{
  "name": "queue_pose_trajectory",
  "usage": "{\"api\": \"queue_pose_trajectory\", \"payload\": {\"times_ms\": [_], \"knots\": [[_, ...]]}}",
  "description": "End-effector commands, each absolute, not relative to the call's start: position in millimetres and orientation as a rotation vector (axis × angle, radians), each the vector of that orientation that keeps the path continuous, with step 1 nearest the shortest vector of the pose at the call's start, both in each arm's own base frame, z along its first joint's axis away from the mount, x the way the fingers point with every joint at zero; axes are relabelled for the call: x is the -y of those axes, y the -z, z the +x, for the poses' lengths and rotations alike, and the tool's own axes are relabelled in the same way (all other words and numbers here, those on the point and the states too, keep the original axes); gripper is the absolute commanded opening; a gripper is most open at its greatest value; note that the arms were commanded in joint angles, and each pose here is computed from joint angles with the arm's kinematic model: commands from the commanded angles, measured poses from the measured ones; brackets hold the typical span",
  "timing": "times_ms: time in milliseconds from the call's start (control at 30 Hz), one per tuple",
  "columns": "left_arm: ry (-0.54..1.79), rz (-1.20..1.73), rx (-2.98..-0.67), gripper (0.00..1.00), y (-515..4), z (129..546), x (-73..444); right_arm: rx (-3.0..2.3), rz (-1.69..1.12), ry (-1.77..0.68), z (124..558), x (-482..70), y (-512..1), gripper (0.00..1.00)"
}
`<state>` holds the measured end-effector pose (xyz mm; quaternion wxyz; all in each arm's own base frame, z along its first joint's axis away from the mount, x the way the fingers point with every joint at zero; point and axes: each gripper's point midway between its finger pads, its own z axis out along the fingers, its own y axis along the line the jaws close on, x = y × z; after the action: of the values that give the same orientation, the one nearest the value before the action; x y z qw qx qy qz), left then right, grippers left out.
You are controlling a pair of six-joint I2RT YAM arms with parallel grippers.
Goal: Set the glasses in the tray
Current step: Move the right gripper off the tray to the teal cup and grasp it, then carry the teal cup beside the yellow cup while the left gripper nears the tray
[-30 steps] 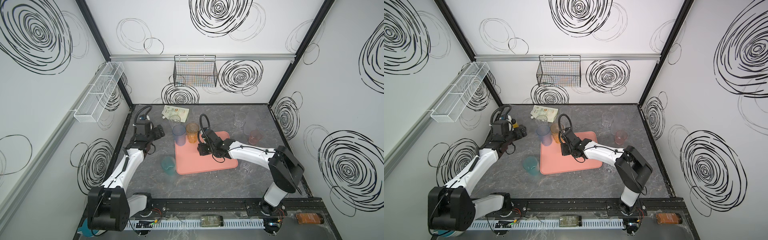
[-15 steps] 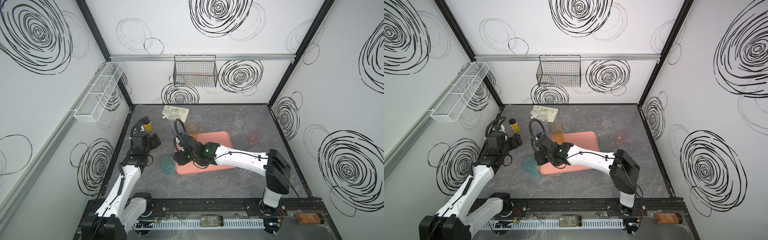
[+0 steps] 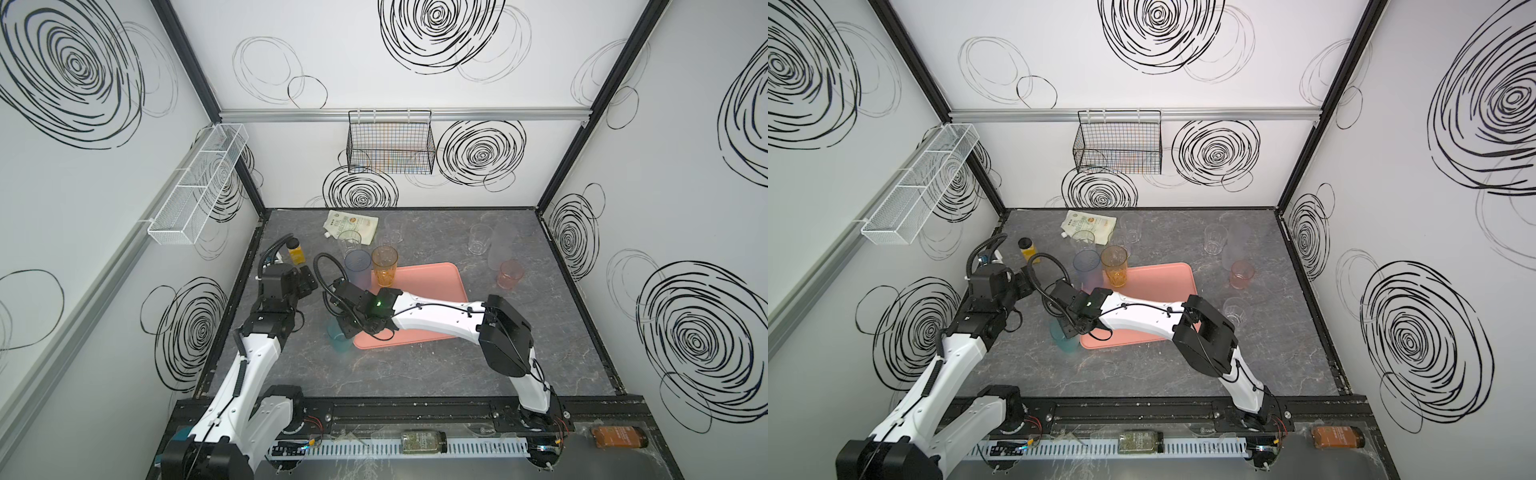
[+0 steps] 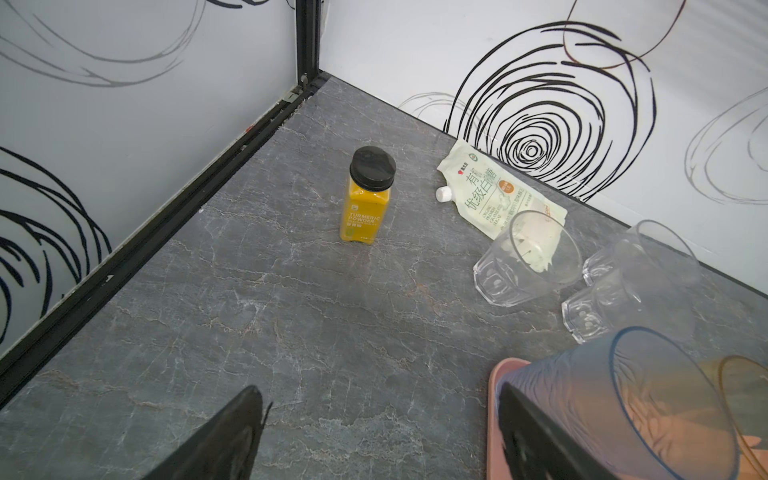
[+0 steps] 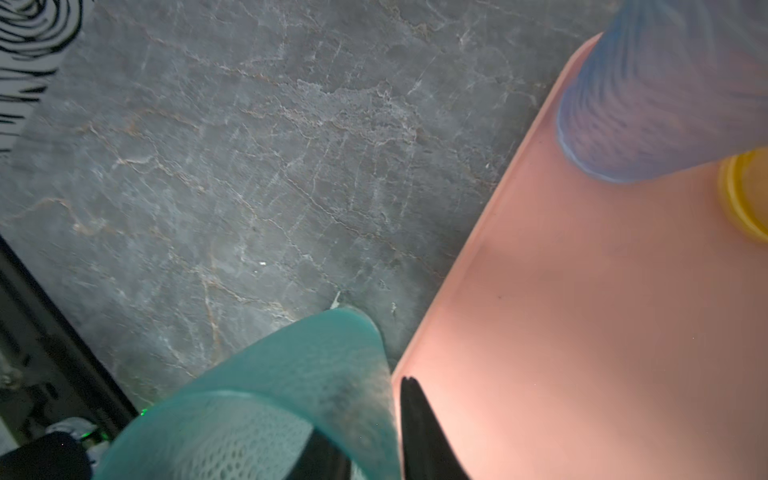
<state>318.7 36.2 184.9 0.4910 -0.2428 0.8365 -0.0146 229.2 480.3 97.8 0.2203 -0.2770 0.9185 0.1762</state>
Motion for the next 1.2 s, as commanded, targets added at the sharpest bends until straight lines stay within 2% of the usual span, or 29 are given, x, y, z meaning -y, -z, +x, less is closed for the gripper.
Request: {"api": "queue_pose_trajectory", "payload": {"times_ms": [0,133,300,533,700,833,1000,1167], "knots": [[0.033,-0.609,-1.999,0.91,-192.4,317.9,-36.8,-2.5,-0.768,-0.428,229.6,-474.5,-116.3,0.14],[0.045,-0.6,-1.983,0.91,-204.4,317.5,-32.8,-2.475,-0.793,-0.451,225.6,-466.7,-135.8,0.05],[-0.024,-0.534,-1.933,0.9,-240.9,313.7,-23.8,-2.438,-0.789,-0.562,224.4,-445.5,-175.4,0.02],[-0.011,-0.384,-1.891,0.91,-273.2,305.0,26.5,-2.507,-0.694,-0.429,250.5,-349.8,-180.3,0.02],[0.146,-0.317,-1.877,0.91,-264.2,292.6,91.2,-2.571,-0.529,-0.291,288.2,-267.7,-172.7,0.02],[0.189,-0.236,-1.875,0.91,-241.6,278.6,138.6,-2.573,-0.399,-0.166,319.1,-224.9,-157.7,0.02],[0.166,-0.136,-1.934,0.93,-204.4,279.4,173.7,-2.62,-0.284,-0.143,364.6,-212.7,-138.5,0.0],[0.137,-0.104,-1.934,0.96,-196.5,281.5,176.8,-2.672,-0.273,-0.089,394.0,-223.2,-125.7,0.0]]}}
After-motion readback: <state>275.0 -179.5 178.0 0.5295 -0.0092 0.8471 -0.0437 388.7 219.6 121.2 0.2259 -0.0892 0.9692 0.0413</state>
